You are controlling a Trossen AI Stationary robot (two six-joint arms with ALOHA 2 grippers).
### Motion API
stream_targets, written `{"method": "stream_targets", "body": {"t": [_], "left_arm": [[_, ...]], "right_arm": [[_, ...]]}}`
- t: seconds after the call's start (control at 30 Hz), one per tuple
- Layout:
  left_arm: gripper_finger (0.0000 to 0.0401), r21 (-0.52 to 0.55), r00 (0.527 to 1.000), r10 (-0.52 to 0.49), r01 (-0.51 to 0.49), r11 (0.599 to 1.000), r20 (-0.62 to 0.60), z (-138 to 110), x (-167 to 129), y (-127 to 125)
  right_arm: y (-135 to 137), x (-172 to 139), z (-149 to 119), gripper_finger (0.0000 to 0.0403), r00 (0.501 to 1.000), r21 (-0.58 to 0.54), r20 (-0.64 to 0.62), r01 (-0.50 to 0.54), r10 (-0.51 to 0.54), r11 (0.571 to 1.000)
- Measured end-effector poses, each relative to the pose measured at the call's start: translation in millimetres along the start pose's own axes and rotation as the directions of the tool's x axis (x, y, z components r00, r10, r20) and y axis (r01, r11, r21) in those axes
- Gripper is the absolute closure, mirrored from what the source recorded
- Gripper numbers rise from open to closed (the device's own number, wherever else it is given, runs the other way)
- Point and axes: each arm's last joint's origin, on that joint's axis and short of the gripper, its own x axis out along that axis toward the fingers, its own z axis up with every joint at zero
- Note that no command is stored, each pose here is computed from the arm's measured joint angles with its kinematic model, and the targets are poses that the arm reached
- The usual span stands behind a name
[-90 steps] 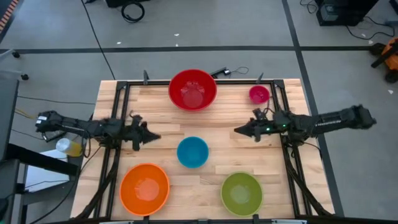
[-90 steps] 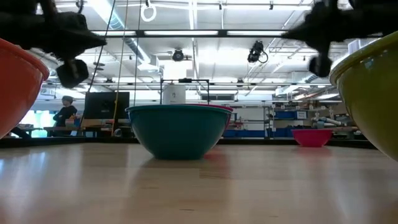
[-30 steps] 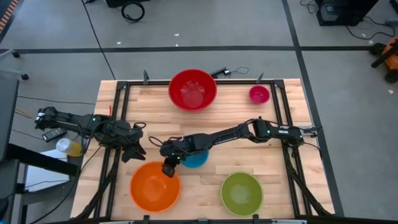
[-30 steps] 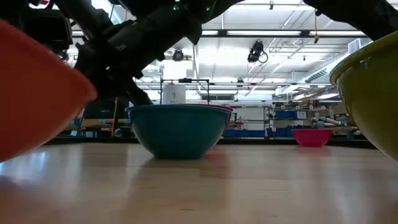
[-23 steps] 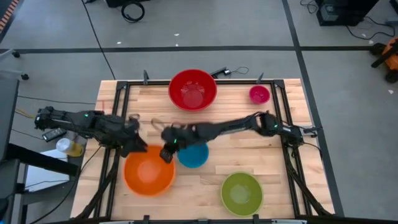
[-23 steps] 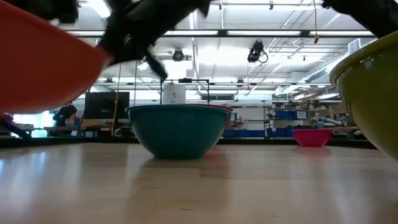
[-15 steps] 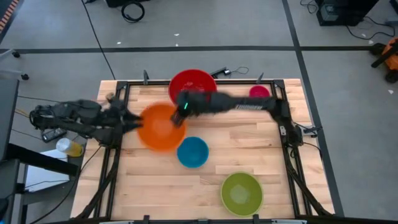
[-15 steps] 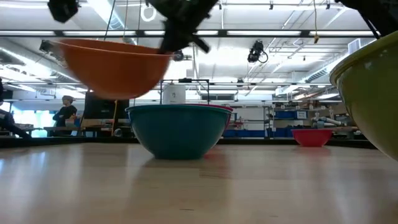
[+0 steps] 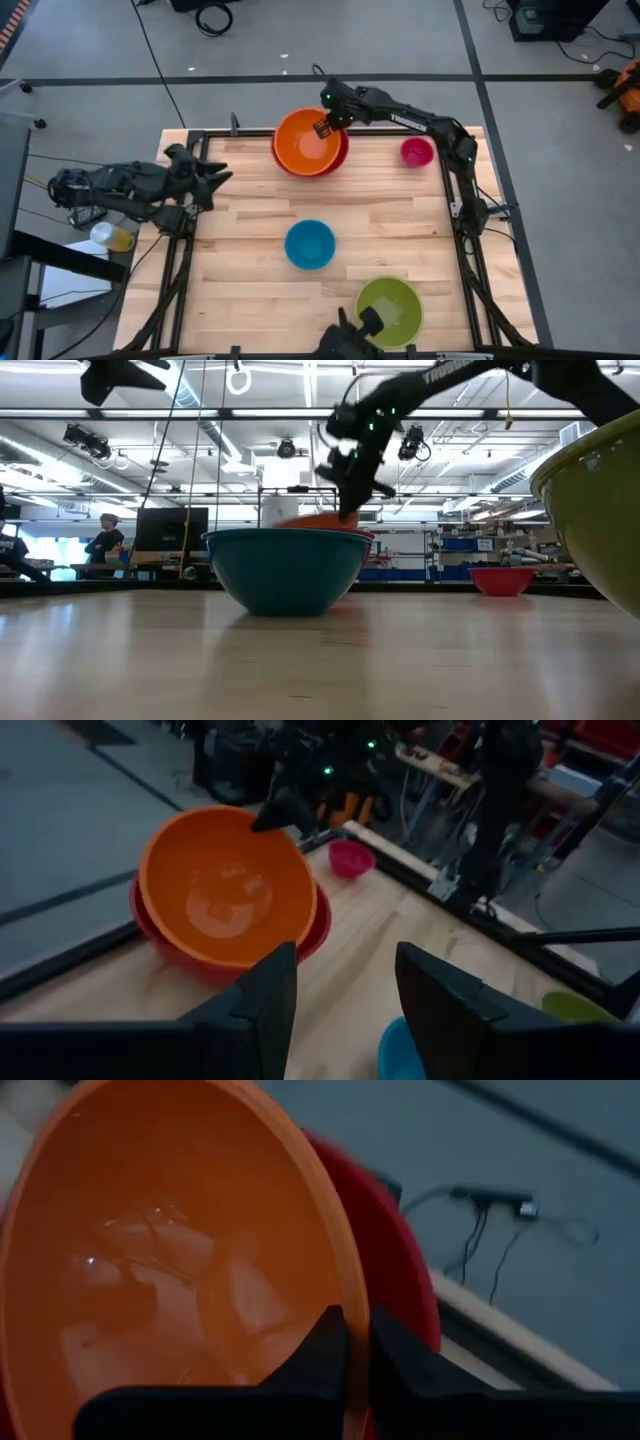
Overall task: Nest bowls inside each other
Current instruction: Stack the orange bowl into the red bowl, then stack the green bowl into the orange bowl
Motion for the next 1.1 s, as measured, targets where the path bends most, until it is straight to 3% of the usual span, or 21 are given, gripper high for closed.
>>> {"method": "stream_targets", "body": {"t": [0.2, 0.5, 0.67, 0.8, 0.97, 1.1], "left_arm": [[0.0229, -0.017, 0.995, 0.057, -0.058, 0.998, -0.078, -23, 21, -4], [0.0229, -0.060, 0.978, 0.107, -0.119, 0.991, -0.179, -45, 44, -11], [0.0229, -0.046, 0.965, 0.077, -0.092, 0.995, -0.252, -51, 53, -18], [0.0229, -0.030, 0.953, 0.070, -0.082, 0.996, -0.296, -57, 60, -23], [0.0229, 0.002, 0.935, 0.082, -0.087, 0.996, -0.344, -65, 73, -30], [0.0229, 0.055, 0.918, 0.091, -0.076, 0.996, -0.385, -75, 83, -38]], "right_arm": [[-9, 22, -7, 0.0349, 0.999, 0.020, -0.032, -0.026, 0.027, 0.999], [-25, 19, -9, 0.0250, 0.998, 0.008, -0.066, 0.017, -0.017, 1.000], [-28, -20, -8, 0.0208, 0.997, -0.030, -0.050, 0.059, -0.060, 0.998], [-14, -60, -21, 0.0203, 0.995, -0.091, -0.094, 0.032, -0.040, 0.995], [22, -103, -59, 0.0208, 0.968, -0.229, -0.249, -0.020, -0.038, 0.973], [54, -120, -107, 0.0209, 0.930, -0.315, -0.367, -0.086, -0.038, 0.945]]}}
